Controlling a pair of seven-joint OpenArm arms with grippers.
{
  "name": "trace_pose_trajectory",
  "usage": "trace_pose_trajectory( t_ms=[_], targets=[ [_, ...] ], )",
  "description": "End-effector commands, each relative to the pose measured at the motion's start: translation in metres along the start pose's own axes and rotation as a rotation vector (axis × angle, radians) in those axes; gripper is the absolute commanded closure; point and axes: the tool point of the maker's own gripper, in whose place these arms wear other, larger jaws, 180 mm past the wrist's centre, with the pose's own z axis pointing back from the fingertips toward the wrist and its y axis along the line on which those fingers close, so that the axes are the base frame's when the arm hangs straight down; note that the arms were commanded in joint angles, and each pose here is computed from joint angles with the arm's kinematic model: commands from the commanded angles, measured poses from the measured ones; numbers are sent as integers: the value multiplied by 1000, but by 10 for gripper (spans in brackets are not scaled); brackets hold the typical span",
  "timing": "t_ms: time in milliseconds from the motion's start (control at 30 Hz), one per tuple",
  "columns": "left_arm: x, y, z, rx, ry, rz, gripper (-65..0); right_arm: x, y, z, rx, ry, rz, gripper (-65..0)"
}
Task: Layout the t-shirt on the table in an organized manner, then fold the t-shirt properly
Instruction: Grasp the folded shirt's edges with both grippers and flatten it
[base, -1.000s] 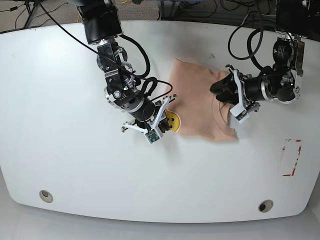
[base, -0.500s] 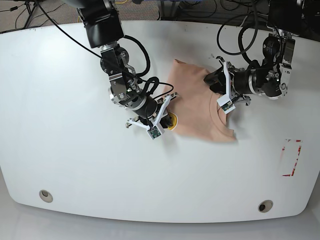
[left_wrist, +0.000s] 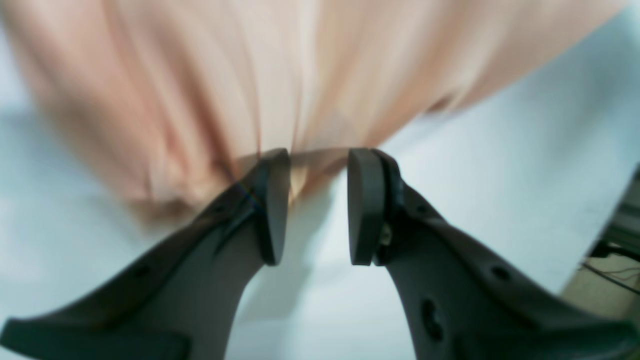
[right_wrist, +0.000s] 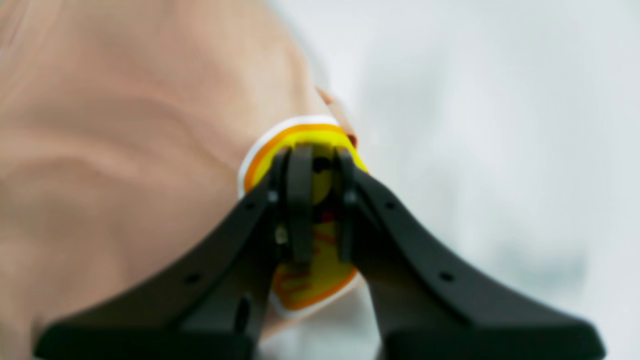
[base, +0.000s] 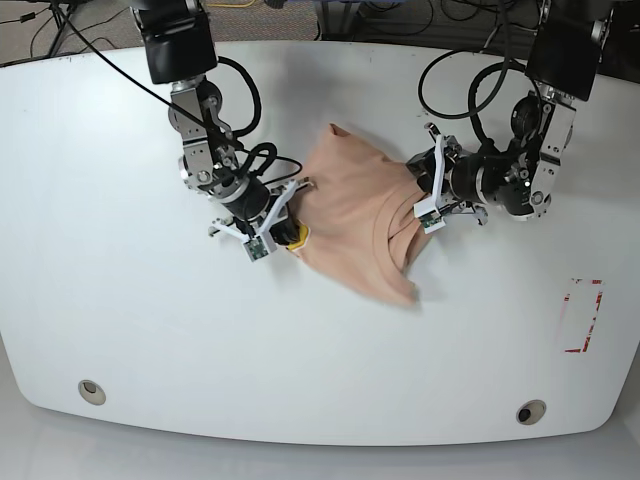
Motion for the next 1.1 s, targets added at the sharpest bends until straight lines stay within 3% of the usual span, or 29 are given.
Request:
trace_pose_trajectory(
  t_ms=[0,300,667,1067],
  targets=[
    [16,19,10,36,-27,-15,-171,-6,-6,13,-34,7,-2,-60],
    [28,58,6,59,-26,72,-171,-18,18,41,-16,34,-5,-60],
    [59,75,12,76,-116,82,-171,12,63,56,32,-6,-42,-60],
    [100,119,88,250,-302,100,-171,63,63,81,7,-85,26,-60]
  ],
)
